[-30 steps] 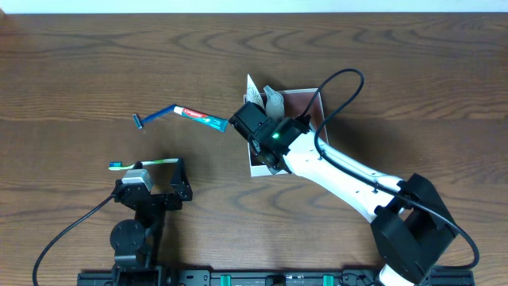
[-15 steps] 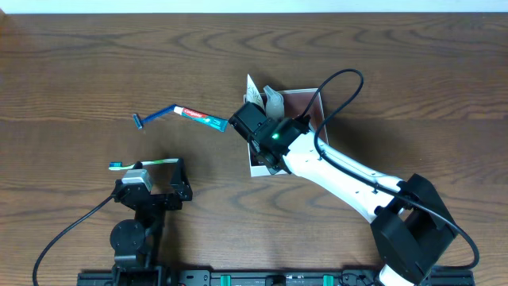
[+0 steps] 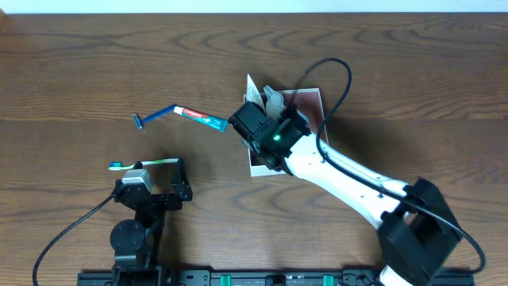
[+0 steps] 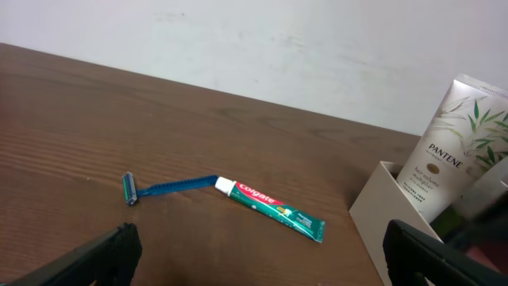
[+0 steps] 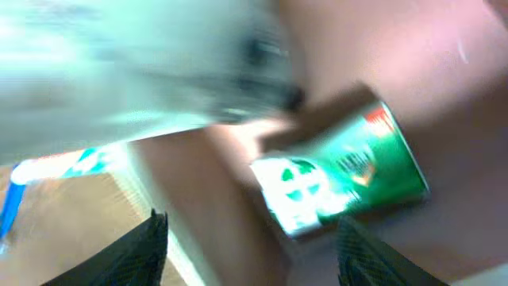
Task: Pack container
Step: 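Lower the Dettol box into the box beside the bottles and release, then withdraw the right gripper up and to the right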
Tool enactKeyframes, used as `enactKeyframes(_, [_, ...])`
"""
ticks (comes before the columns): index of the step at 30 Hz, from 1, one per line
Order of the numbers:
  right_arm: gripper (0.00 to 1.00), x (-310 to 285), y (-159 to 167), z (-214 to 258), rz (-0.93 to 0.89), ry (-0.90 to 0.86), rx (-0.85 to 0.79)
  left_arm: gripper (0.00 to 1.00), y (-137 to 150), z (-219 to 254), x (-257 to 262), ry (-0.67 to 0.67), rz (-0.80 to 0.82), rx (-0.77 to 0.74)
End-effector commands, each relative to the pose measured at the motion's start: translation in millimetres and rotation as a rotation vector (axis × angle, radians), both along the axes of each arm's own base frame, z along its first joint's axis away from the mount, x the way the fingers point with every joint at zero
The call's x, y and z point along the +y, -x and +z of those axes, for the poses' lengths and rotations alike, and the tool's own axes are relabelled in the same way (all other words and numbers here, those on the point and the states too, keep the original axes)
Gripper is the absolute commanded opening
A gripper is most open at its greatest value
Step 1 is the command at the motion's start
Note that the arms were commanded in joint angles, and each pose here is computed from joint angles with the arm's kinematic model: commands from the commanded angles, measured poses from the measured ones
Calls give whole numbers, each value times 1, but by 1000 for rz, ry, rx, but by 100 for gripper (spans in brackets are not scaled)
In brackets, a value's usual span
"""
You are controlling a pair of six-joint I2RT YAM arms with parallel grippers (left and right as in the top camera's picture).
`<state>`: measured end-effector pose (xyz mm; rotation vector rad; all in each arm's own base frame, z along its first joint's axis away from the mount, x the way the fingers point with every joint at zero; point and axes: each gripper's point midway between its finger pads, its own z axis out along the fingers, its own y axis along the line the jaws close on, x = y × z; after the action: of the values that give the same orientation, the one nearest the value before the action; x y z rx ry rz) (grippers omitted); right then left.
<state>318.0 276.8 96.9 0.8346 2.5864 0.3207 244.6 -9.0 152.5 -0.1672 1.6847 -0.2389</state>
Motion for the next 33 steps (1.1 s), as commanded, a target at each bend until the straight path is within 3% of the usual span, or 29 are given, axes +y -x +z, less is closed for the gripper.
enactKeyframes(1, [74, 2, -4, 44, 430, 177, -164, 98, 0, -17, -1, -10, -12, 45])
enactKeyframes(5, [79, -5, 10, 68, 719, 305, -210, 98, 0, -17, -1, -10, -12, 45])
enactKeyframes(13, [84, -50, 30, 142, 726, 374, -348, 98, 0, -17, -1, -10, -12, 45])
enactKeyframes(16, [91, -80, 32, 178, 609, 383, -434, 98, 0, -17, -1, -10, -12, 45])
enactKeyframes(17, [99, -96, 32, 189, 540, 391, -458, 98, 0, -17, -1, -10, -12, 45])
enactKeyframes(22, [99, -180, 27, 222, 229, 417, -500, 98, 0, -17, -1, -10, -12, 45])
enactKeyframes(27, [99, -249, 22, 218, 18, 373, -422, 98, 0, -17, -1, -10, -12, 44])
enactKeyframes(33, [99, -297, 7, 185, -49, 267, -278, 98, 0, -17, -1, -10, -12, 44])
